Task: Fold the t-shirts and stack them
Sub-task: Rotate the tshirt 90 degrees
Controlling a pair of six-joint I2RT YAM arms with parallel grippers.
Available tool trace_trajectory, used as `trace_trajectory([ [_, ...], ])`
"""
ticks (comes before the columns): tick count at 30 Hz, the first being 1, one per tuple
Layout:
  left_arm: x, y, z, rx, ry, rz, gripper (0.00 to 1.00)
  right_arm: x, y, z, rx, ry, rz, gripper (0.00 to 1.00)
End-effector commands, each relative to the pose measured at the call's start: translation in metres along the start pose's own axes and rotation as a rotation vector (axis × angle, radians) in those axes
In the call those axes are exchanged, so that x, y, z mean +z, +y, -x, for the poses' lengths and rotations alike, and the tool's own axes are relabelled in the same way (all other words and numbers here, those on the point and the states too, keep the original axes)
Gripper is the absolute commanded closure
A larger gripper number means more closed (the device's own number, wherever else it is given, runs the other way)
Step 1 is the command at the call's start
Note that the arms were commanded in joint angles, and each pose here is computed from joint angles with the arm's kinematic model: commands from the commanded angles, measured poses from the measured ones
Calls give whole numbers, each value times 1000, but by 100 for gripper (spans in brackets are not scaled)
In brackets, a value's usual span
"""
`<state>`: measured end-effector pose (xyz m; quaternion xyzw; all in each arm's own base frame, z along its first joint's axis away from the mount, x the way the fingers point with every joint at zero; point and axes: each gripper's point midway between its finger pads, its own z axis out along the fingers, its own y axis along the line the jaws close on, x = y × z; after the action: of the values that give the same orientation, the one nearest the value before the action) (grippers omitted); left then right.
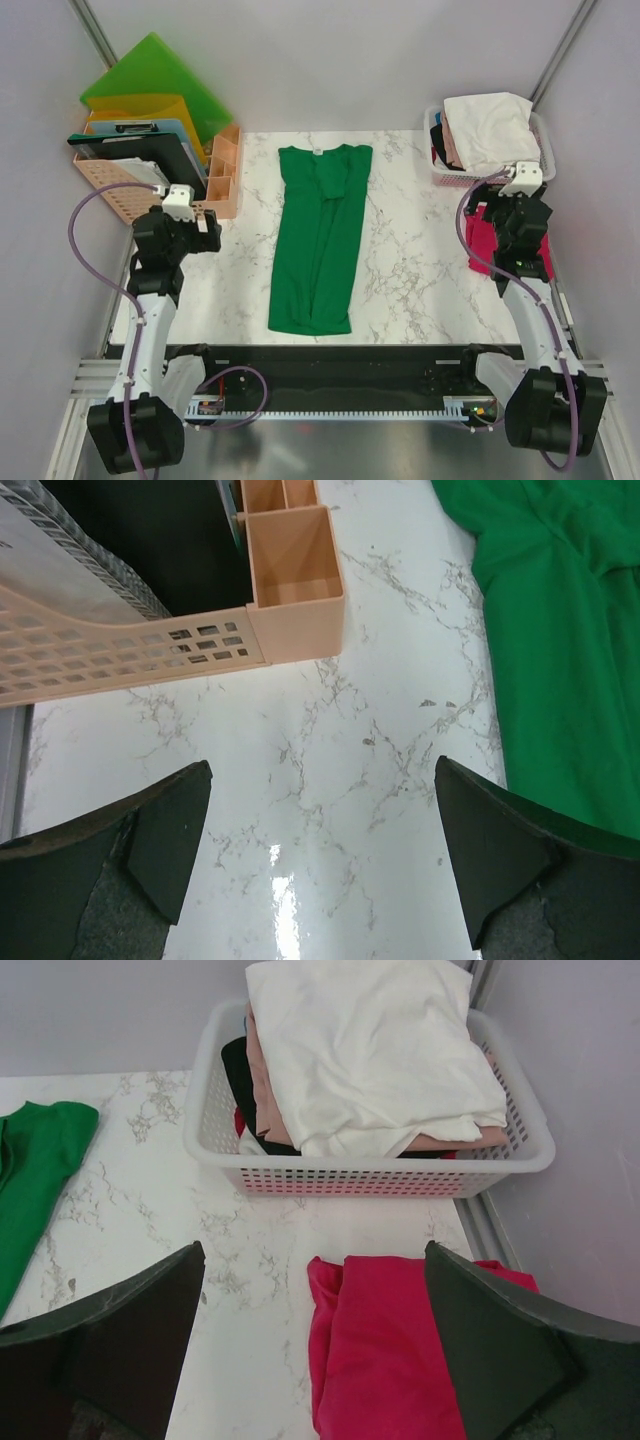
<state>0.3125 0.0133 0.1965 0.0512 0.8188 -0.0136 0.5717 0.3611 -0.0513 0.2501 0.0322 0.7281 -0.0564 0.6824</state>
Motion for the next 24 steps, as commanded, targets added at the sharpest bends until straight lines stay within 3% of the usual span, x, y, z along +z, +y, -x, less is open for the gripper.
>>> trace_trajectory([
  [1, 4, -9, 8, -26, -21, -57, 0, 15, -6, 10, -29, 57, -19, 2],
  [4, -4, -14, 32, -11, -45, -89, 0, 18, -5, 15, 7, 133, -23, 2],
  [10, -21, -17, 71, 16, -120, -107, 0, -18, 20, 72, 36, -43, 115, 2],
  [19, -11, -28, 42, 68, -46, -186, 0, -14, 29, 62, 89, -7, 154, 2],
  [24, -9, -2, 22, 159, -13, -62, 0, -17, 24, 40, -24, 67, 154, 2],
])
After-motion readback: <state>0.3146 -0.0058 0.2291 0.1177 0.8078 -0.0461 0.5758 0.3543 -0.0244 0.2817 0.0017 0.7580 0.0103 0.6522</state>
